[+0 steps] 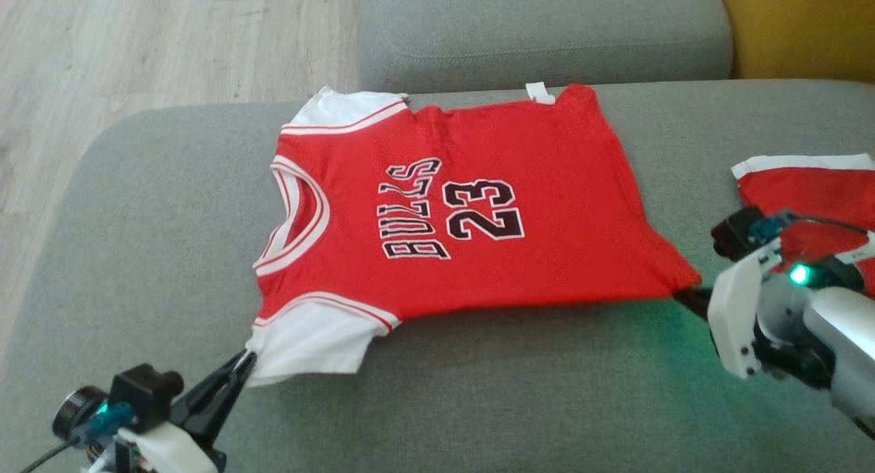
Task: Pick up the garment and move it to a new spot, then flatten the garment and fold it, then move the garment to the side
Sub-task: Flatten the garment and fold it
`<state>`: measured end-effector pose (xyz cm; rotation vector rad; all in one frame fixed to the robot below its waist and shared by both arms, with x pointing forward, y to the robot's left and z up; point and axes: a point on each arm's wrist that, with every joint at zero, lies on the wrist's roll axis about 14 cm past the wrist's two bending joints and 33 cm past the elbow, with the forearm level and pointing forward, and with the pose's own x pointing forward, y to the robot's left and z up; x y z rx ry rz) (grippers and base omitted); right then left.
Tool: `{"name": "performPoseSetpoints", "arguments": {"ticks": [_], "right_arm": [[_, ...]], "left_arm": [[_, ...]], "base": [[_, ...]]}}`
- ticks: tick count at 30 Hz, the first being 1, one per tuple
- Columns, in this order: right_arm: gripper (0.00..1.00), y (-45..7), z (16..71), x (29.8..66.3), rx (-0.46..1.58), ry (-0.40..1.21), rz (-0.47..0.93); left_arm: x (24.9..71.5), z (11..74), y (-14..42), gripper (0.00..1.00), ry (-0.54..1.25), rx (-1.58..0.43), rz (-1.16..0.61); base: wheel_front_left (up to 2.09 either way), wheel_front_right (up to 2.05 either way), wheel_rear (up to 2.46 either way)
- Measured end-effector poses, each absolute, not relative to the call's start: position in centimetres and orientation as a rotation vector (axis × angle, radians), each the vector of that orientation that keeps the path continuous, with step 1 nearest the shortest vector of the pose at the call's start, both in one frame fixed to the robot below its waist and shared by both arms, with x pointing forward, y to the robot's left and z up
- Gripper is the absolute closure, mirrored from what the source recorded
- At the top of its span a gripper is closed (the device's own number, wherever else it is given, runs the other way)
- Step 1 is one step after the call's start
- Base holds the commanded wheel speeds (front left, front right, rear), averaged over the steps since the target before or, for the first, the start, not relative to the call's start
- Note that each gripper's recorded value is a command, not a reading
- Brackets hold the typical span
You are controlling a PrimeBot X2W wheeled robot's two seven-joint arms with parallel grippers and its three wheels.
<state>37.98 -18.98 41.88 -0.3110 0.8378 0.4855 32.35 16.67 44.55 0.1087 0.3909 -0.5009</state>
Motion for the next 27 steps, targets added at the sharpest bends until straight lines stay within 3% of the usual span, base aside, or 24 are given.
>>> {"name": "performPoseSetpoints", "arguments": {"ticks": [9,27], "right_arm": [[1.00,-19.1,41.7,36.2,-0.275,0.902,0.527],[1.00,-17.7,41.2,41.4,-0.214,0.864,0.515]], "left_arm": [[32.4,45.1,15.6,1.00,0.404,0.104,-0.520],[41.1,46.3,16.0,1.00,0.378,0.145,-0.473]], "base": [[0.00,0.00,0.00],[0.00,0.00,0.00]]}}
